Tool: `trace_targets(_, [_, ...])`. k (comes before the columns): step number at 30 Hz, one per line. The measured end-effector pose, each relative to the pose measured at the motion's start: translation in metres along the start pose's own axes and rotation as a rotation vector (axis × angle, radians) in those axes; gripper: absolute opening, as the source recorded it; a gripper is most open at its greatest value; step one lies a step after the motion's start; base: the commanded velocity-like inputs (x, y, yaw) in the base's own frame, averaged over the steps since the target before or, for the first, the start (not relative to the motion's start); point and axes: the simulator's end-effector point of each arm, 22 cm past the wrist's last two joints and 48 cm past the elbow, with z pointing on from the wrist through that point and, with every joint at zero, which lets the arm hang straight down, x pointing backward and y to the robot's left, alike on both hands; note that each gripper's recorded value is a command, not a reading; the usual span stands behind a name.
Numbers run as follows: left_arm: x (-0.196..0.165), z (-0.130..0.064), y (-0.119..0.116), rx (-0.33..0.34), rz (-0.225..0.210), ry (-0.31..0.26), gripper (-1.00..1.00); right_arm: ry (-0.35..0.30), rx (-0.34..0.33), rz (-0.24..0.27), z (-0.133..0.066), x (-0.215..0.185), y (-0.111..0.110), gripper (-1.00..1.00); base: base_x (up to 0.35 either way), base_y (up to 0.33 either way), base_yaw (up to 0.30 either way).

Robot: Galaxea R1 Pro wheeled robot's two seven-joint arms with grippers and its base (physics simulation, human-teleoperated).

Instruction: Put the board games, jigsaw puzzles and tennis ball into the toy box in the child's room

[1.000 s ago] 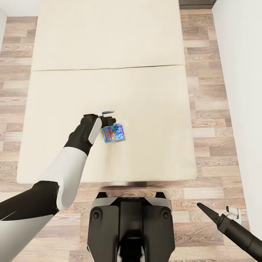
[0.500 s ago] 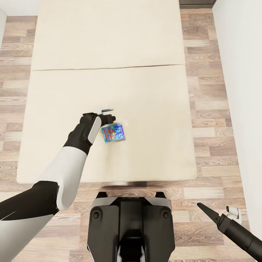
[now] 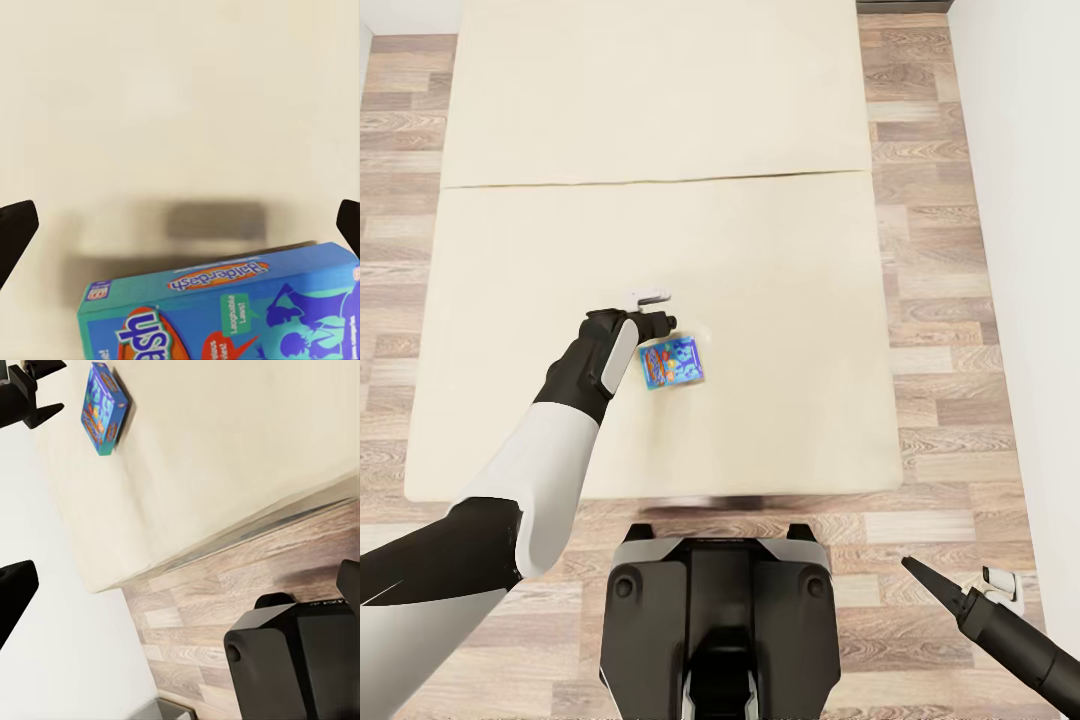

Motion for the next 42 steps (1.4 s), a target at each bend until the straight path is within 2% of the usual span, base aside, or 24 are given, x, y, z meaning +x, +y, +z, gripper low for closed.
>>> trace_targets(18, [0.017, 0.014, 0.006, -0.017, 0.0, 0.02, 1.0, 0.014, 0.017, 0.017, 0.001, 0.006, -0.01, 1.0, 0.0, 0.0, 0.0])
trace_targets(35, [0.02, 0.016, 0.007, -0.018, 0.0, 0.026, 1.0, 0.02, 0.025, 0.018, 0.001, 0.008, -0.012, 1.0, -0.06, -0.055, 0.0])
trace_targets(42, [-0.03, 0.006, 0.006, -0.034, -0.003, -0.083, 1.0, -0.009, 0.051, 0.012, -0.007, 0.005, -0.023, 1.0, 0.0, 0.0, 0.0])
